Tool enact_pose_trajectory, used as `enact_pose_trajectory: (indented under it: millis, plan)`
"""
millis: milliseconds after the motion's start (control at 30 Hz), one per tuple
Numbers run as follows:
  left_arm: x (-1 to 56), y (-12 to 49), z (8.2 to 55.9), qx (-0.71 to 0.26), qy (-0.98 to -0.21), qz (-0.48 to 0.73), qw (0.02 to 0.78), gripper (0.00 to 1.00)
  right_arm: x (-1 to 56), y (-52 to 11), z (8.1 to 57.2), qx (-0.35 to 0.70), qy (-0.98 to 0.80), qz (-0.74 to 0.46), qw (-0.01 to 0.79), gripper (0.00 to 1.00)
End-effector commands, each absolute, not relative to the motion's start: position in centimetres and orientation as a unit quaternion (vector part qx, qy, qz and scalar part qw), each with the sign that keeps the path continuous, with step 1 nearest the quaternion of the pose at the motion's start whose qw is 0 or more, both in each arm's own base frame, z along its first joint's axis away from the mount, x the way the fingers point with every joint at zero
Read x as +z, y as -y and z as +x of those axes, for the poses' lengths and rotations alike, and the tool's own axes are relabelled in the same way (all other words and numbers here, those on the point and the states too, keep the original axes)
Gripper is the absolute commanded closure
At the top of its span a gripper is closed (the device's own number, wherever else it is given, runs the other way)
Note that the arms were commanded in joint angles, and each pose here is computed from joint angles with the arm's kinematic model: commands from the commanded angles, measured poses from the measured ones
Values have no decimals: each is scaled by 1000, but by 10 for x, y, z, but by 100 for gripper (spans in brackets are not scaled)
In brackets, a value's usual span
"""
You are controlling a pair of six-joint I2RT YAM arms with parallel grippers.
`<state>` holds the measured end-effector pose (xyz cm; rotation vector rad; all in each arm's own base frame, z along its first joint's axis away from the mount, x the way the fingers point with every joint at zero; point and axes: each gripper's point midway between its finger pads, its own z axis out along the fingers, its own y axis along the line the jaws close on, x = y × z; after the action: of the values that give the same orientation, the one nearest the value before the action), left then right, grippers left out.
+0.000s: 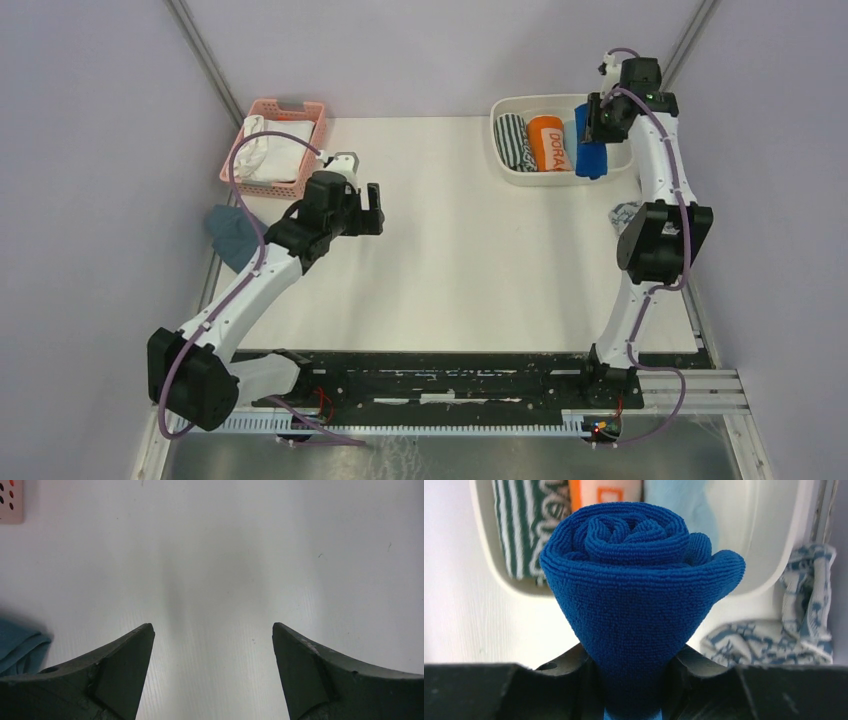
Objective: Roll the towels
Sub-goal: Pick up the towel at the center of the board, then place the towel in the bin.
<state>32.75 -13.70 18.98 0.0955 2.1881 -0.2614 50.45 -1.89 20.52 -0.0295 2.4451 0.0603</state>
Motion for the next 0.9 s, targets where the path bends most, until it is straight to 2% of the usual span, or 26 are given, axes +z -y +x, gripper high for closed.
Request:
enact_pose_trajectory:
  millis: [0, 367, 667, 867]
  plan:
    - [183, 133, 332, -92, -885, 60, 453, 6, 228, 33, 562, 84, -895, -20, 437, 90]
    - [165, 119, 338, -60, -884, 45, 461, 6, 205, 93, 642, 54, -852, -5, 521, 96]
    - [148, 114, 342, -41, -896, 46, 440, 6, 129, 129, 644, -23, -888, 12, 460, 99]
    - [143, 112, 341, -35, -899, 45, 433, 6, 118, 153, 630, -73, -898, 29, 432, 99]
